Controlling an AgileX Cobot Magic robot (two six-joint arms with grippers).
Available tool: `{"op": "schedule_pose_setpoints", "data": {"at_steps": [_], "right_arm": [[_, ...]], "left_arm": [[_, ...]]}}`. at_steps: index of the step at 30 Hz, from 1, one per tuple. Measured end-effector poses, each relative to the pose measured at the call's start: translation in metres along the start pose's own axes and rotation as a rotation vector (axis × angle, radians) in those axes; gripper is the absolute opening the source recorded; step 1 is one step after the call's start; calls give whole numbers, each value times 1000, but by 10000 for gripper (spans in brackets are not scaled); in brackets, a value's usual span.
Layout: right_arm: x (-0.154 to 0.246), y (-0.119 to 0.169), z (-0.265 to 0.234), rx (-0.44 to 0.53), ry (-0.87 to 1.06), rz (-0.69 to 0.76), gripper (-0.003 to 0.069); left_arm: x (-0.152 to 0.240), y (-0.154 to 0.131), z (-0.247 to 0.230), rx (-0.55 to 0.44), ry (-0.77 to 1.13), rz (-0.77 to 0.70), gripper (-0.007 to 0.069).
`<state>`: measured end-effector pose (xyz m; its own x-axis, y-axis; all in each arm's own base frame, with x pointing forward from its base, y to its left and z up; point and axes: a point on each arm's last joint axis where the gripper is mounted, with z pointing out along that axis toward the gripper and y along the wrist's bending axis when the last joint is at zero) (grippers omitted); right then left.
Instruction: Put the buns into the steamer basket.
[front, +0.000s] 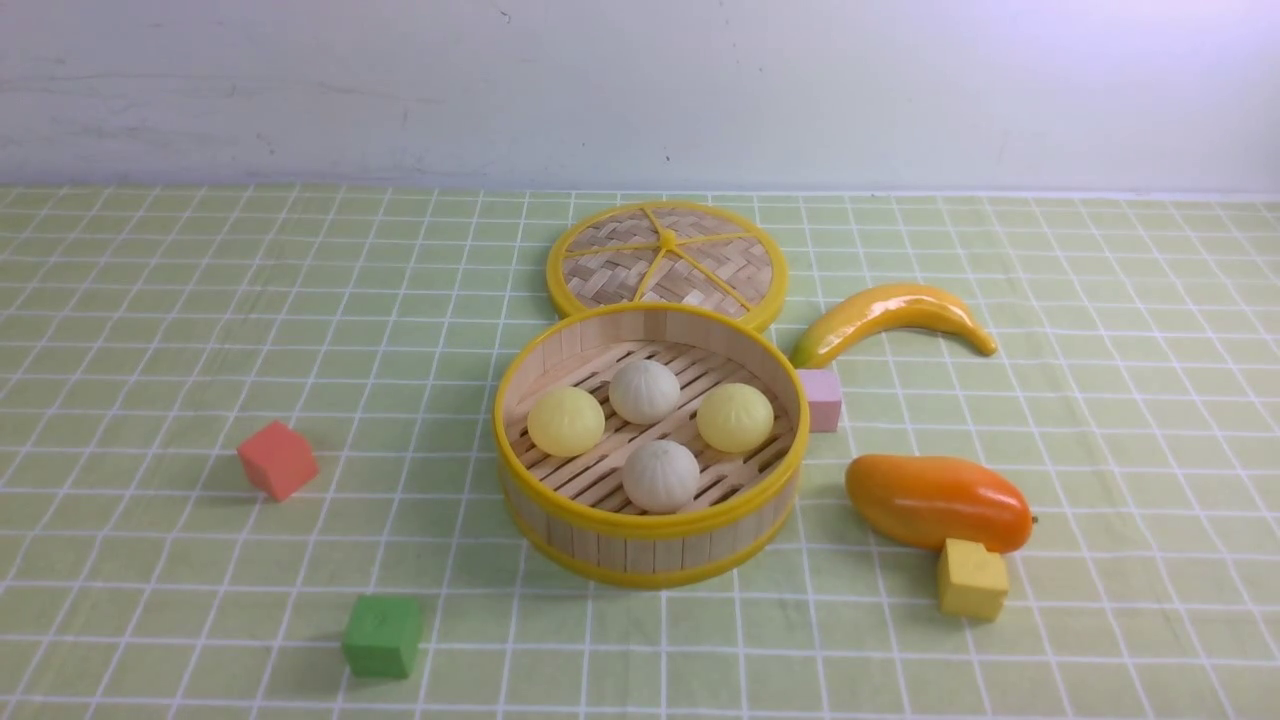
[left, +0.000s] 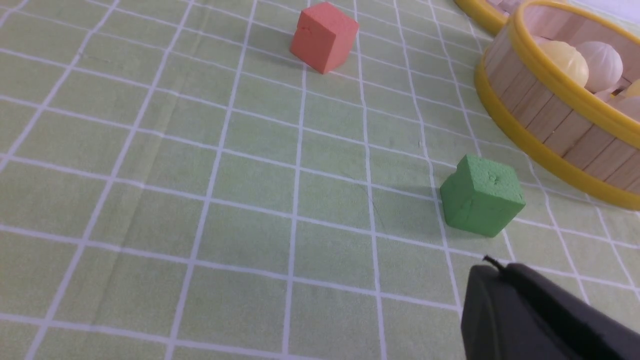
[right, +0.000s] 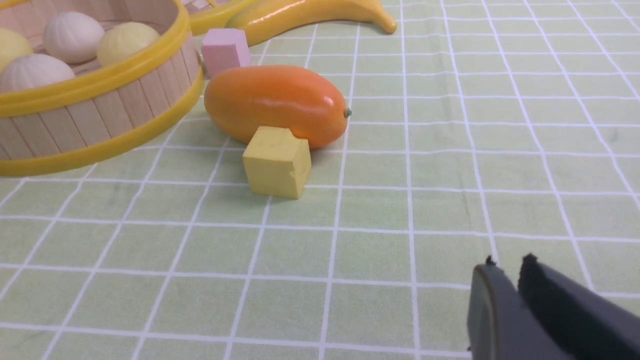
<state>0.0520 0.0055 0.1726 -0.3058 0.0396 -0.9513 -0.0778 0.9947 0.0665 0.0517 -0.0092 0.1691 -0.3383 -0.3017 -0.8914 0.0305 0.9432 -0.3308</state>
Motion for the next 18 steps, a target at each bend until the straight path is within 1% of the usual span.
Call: {"op": "schedule_pose_setpoints", "data": {"at_steps": [18], "right_arm": [[0, 0, 0, 0, 0, 0, 99]], "left_arm": [[0, 0, 0, 0, 0, 0, 3]]}}
